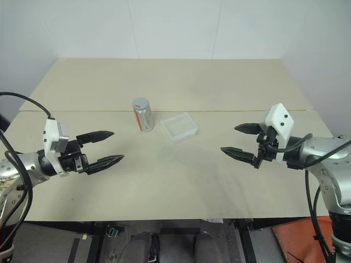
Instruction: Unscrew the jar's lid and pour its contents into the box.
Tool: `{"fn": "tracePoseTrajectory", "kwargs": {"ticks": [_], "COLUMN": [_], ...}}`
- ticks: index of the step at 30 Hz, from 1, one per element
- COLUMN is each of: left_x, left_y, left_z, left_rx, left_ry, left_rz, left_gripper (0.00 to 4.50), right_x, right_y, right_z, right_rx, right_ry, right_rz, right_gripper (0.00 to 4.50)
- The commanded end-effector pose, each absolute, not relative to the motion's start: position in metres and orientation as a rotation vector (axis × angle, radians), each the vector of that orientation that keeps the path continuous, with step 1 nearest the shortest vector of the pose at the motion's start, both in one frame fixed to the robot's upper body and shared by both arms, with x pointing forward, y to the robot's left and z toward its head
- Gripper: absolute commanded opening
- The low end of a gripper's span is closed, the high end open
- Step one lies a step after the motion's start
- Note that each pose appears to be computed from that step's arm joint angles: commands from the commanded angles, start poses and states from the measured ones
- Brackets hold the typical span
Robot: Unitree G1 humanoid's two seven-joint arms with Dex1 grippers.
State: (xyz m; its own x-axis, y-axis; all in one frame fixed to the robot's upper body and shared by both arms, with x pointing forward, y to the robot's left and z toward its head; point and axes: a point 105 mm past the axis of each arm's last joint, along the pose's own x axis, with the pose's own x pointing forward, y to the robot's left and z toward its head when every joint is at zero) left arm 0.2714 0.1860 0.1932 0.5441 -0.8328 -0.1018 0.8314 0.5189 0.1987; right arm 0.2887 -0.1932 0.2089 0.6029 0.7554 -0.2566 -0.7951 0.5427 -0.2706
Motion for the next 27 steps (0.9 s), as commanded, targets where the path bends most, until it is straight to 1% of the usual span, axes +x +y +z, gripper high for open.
{"fn": "tracePoseTrajectory", "kwargs": {"ticks": [1,5,9,16,20,22,27], "left_x": [0.272,0.269,0.27,0.292,0.315,0.325,0.342], "left_y": [0.187,0.189,0.193,0.199,0.201,0.198,0.184], "left_z": [0.202,0.2,0.191,0.168,0.165,0.162,0.156], "left_rx": [0.278,0.27,0.286,0.19,0.156,0.13,0.131], "left_ry": [-0.046,-0.04,-0.019,-0.029,-0.118,-0.148,-0.186], "left_rz": [-0.988,-0.971,-0.93,-0.724,-0.507,-0.433,-0.4], "left_gripper": [4.48,4.48,4.48,4.48,4.48,4.48,4.48], "right_x": [0.288,0.29,0.292,0.29,0.29,0.29,0.29], "right_y": [-0.192,-0.188,-0.188,-0.184,-0.184,-0.182,-0.177], "right_z": [0.222,0.226,0.224,0.221,0.223,0.225,0.229], "right_rx": [-0.411,-0.404,-0.407,-0.399,-0.402,-0.405,-0.413], "right_ry": [0.046,0.032,0.039,0.042,0.042,0.034,0.019], "right_rz": [0.914,0.932,0.936,0.96,0.962,0.966,0.984], "right_gripper": [4.5,4.5,4.5,4.5,4.5,4.5,4.5]}}
